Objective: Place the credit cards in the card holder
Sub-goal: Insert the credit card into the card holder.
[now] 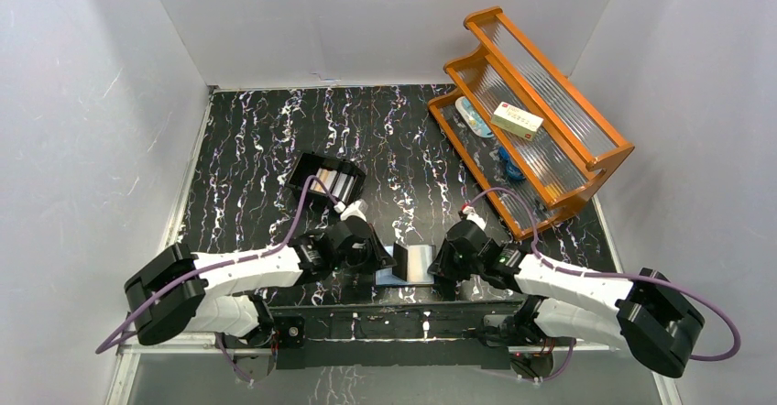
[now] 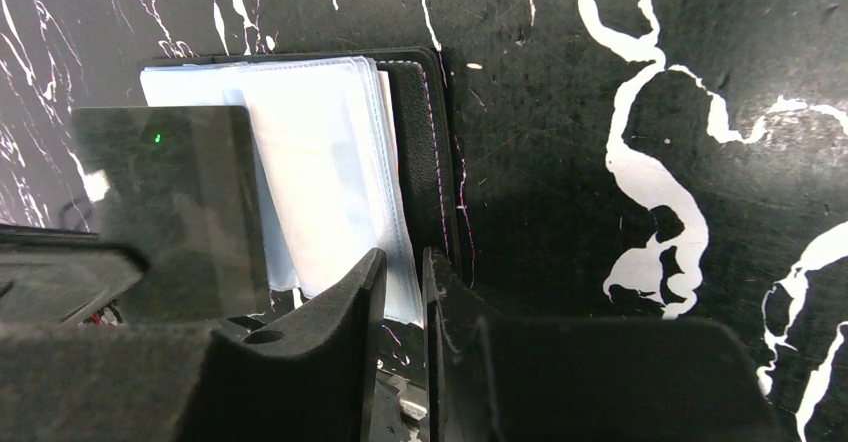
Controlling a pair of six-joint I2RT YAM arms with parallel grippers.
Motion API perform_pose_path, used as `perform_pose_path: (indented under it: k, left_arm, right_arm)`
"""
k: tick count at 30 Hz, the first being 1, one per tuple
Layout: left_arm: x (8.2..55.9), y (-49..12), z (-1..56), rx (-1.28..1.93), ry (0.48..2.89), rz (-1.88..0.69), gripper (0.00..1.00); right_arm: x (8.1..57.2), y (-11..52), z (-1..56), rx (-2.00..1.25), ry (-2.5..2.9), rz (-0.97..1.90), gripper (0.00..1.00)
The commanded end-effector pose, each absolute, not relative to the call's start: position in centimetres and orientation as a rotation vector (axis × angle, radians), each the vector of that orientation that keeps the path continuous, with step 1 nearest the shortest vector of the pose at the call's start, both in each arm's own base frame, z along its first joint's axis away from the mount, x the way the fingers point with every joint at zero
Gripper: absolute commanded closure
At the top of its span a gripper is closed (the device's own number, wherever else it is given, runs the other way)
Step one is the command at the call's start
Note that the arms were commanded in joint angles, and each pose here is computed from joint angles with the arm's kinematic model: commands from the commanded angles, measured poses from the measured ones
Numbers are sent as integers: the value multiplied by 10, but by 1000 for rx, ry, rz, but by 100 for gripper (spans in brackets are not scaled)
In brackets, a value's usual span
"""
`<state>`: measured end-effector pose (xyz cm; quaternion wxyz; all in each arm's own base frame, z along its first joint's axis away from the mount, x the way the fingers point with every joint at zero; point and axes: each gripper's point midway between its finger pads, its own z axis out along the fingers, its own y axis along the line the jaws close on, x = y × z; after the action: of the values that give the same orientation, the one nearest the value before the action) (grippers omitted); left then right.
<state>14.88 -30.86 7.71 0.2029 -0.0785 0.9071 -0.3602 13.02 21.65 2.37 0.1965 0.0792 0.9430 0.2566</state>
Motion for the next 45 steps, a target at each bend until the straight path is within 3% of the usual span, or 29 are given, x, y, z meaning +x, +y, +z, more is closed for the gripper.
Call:
perform_pose_path:
  k: [1,43,45]
  left_arm:
    - [158,-311,79,-303,2464,-1006,100]
    - [148,-311,20,-182,2632,-756,100]
    - [148,-316,24,-157,2623,-767,94]
  right_arm:
    - [118,205,5,239,2696,677,71]
    - [124,211,12,242,2660,715,71]
    - [124,211,14,239,2660,713,70]
